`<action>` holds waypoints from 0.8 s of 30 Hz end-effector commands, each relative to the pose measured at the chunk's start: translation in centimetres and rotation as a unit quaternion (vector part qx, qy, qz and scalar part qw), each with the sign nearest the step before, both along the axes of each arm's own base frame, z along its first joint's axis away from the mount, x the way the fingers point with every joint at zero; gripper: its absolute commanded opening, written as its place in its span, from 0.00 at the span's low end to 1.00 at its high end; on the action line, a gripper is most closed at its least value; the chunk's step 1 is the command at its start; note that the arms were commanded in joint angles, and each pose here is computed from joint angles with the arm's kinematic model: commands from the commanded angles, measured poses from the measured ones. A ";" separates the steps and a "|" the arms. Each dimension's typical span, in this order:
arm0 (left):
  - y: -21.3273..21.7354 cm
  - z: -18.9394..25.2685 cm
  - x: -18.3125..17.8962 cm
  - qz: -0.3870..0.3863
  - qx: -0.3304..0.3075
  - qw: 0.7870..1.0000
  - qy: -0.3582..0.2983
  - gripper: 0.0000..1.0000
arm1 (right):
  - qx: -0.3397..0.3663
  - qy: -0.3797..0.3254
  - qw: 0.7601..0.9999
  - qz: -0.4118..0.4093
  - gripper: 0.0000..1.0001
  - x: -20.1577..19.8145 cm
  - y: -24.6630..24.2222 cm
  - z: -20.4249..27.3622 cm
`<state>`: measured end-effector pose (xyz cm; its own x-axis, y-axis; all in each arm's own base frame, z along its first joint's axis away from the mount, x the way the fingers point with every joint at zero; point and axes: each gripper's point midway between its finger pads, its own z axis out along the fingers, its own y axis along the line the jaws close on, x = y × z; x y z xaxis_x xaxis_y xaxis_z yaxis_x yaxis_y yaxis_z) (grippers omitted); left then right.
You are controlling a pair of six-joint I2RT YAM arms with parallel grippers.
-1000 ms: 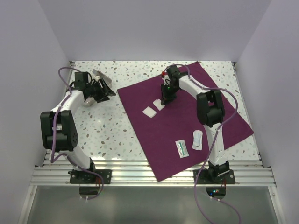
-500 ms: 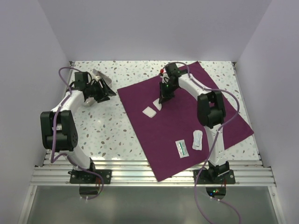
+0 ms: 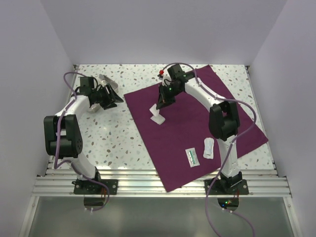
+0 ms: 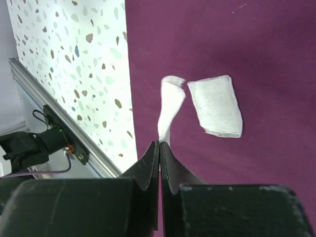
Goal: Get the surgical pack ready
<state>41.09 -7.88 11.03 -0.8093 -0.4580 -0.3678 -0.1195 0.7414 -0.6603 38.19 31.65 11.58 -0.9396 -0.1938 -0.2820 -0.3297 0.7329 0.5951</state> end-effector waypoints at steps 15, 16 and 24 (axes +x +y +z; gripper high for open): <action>-0.4 1.5 1.3 -0.019 -0.008 0.999 -0.033 0.58 | -0.009 0.046 0.999 0.014 0.00 -0.7 0.0 -5.3; -0.4 1.4 1.3 -0.018 -0.008 0.999 -0.033 0.58 | -0.012 0.049 0.999 0.014 0.00 -0.8 -0.1 -5.5; -0.4 1.3 1.2 -0.018 -0.008 0.999 -0.032 0.58 | -0.024 0.057 0.998 0.013 0.00 -1.2 -0.7 -6.5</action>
<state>41.12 -8.04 10.84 -0.8143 -0.4551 -0.3603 -0.1165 0.7362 -0.6667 36.99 31.07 5.49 -0.9624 -0.2185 -0.1612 -0.2714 0.7602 0.5902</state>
